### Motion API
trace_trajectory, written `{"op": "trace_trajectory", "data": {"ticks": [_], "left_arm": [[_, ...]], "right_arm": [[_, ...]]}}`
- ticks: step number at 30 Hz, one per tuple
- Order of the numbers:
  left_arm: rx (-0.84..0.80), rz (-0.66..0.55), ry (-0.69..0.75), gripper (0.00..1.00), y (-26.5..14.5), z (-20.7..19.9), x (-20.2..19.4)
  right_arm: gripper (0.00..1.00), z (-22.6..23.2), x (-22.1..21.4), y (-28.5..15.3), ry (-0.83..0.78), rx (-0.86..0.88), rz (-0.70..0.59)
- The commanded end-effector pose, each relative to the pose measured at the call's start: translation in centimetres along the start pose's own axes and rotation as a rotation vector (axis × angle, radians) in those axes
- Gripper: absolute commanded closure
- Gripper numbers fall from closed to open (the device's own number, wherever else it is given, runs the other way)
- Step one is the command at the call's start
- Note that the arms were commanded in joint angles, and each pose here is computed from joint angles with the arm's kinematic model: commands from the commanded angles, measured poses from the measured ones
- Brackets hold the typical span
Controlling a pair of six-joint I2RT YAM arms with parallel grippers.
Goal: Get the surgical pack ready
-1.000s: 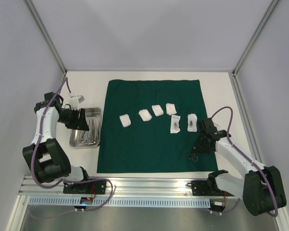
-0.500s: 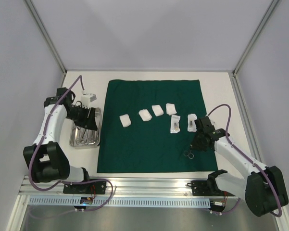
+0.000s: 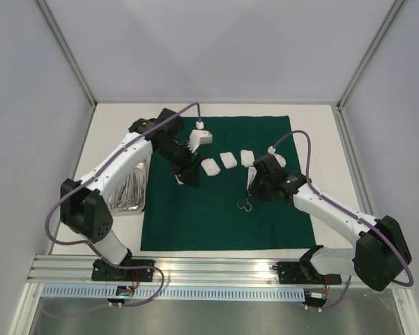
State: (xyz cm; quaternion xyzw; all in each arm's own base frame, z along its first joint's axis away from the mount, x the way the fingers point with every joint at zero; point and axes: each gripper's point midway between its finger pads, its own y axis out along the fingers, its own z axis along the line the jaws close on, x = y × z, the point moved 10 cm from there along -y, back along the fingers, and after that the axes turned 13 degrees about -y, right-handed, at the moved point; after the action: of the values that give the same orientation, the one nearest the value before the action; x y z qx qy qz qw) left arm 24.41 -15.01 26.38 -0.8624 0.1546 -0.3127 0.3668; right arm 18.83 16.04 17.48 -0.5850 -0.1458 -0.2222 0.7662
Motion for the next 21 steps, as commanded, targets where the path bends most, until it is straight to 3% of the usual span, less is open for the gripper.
{"op": "trace_trajectory", "data": {"ticks": [1,5,10,21], "left_arm": [[-0.147,-0.002,0.018,0.32,3.3,-2.5,2.9],[-0.253,0.036,-0.023,0.29,7.6,-3.2,4.5],[-0.265,0.089,-0.026,0.26,11.3,-4.5,5.5],[-0.280,0.157,-0.081,0.30,15.0,-3.7,4.9]], "right_arm": [[0.99,3.0,2.4,-0.5,0.047,0.105,-0.102],[0.99,3.6,2.7,-0.4,0.065,0.145,-0.101],[0.99,3.8,2.5,-0.3,0.070,0.170,-0.091],[0.99,3.5,1.9,-0.2,0.089,0.188,-0.080]]}}
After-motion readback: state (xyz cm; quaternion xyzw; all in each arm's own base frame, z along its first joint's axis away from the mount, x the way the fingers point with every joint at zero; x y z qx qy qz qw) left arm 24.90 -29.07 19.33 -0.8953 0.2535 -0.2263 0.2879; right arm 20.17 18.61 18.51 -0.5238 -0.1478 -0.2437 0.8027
